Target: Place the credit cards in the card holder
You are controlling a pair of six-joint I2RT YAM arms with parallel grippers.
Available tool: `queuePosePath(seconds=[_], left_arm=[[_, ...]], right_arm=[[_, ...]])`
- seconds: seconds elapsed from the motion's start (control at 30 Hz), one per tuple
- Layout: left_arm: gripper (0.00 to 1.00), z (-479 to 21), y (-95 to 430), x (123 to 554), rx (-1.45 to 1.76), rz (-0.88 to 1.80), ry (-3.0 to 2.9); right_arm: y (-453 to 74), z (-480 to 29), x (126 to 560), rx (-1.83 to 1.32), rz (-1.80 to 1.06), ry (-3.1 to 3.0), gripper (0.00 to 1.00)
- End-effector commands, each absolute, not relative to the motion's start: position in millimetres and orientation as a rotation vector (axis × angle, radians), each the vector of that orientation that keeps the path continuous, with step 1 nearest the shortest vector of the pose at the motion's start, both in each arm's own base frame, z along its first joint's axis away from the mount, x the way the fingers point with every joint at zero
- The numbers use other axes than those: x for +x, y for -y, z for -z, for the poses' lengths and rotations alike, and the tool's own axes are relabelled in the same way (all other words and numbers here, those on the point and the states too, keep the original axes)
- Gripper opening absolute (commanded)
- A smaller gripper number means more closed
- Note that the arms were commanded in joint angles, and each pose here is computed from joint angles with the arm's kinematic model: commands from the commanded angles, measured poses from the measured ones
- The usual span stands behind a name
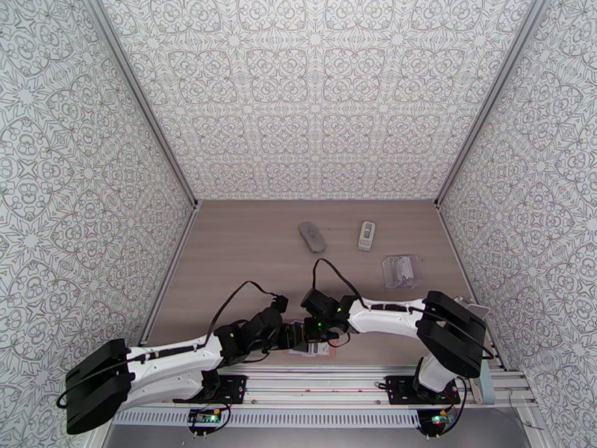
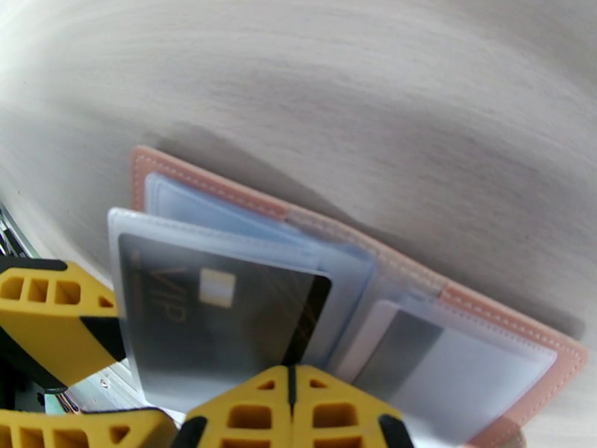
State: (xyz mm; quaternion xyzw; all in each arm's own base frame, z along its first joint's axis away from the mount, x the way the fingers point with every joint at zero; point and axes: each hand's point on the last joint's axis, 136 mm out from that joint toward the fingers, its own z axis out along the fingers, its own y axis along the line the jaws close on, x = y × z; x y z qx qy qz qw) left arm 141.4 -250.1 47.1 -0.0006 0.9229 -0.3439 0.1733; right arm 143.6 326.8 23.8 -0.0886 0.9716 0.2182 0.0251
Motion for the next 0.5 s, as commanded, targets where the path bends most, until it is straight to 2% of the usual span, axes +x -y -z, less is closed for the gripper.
queuePosePath(seconds=[0.0,0.47], left_arm=[[0.41,-61.7,259.2,141.3,0.030,1.022,-2.587],[0.42,-66.9,253.1,141.7,0.021,0.981,-2.588]], right_arm=[[-330.0,-24.8,143.9,-0.284,-0.673,-2.995,0.00],[-331.1,-25.3,144.4,-0.284,-0.679,-2.993,0.00]])
